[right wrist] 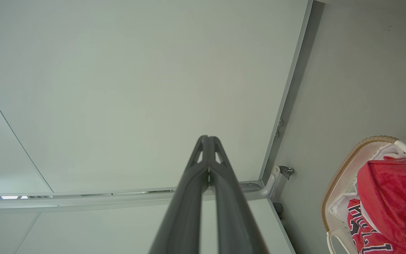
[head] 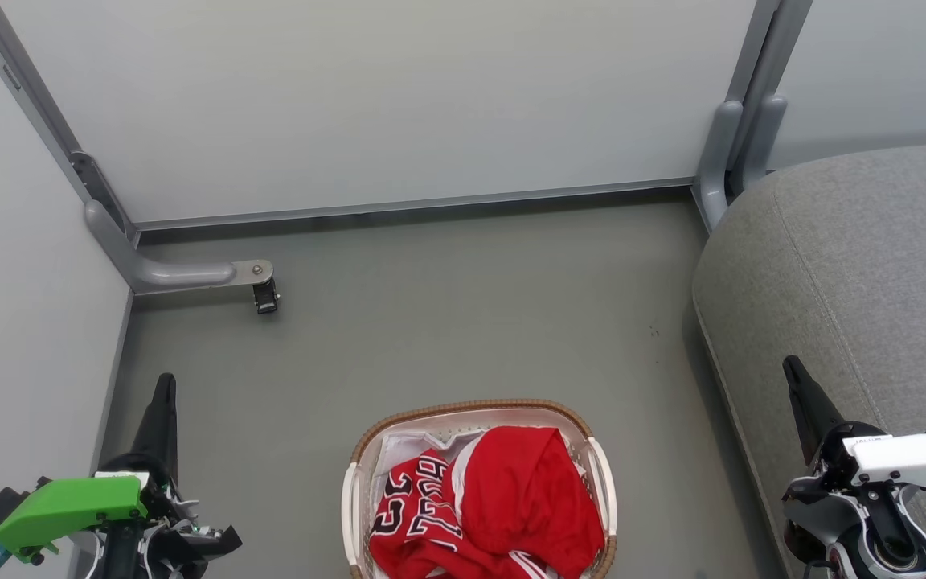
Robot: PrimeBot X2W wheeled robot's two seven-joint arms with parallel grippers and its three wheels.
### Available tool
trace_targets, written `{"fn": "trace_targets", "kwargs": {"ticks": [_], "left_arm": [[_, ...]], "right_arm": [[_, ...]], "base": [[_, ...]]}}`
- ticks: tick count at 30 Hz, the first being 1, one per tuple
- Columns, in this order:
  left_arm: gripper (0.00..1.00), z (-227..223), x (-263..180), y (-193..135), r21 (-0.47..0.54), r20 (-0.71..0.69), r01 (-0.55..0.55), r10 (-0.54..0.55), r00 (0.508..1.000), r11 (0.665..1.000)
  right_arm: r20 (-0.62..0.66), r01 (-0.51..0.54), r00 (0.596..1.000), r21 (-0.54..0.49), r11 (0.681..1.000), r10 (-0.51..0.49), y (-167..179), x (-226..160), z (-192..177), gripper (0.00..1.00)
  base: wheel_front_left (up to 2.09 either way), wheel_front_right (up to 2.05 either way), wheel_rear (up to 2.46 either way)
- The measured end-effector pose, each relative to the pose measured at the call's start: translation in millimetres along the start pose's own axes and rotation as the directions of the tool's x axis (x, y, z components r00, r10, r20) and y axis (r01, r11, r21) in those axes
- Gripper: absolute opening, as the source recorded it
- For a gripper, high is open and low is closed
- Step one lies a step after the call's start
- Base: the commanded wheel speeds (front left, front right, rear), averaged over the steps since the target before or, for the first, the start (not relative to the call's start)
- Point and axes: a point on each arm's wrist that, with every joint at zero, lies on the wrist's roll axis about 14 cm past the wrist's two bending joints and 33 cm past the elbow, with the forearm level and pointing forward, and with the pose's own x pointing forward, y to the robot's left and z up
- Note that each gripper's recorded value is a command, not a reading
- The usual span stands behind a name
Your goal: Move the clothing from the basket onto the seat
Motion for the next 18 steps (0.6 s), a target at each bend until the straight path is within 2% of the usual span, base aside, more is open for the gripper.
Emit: {"fn": "trace_targets", "kwargs": {"ticks": [15,16,18], "left_arm": [[0.0,0.0,0.0,0.2,0.0,0.0,0.0,0.0,1.0,1.0],[1.0,-0.4,-1.1,3.8,-0.002,0.0,-0.011,0.011,1.0,1.0],[1.0,-0.9,-5.6,14.9,-0.007,0.001,-0.044,0.044,0.999,0.999]], "right_arm": [[0.0,0.0,1.0,0.0,1.0,0.0,-0.2,0.0,0.0,0.0],[0.0,0.009,1.0,0.003,1.0,-0.009,-3.0,-0.6,-0.5,1.0],[0.0,0.034,0.999,0.011,0.999,-0.034,-11.5,-3.3,-2.2,1.0]], "base": [[0.0,0.0,0.0],[0.0,0.0,0.0],[0.0,0.0,0.0]]}}
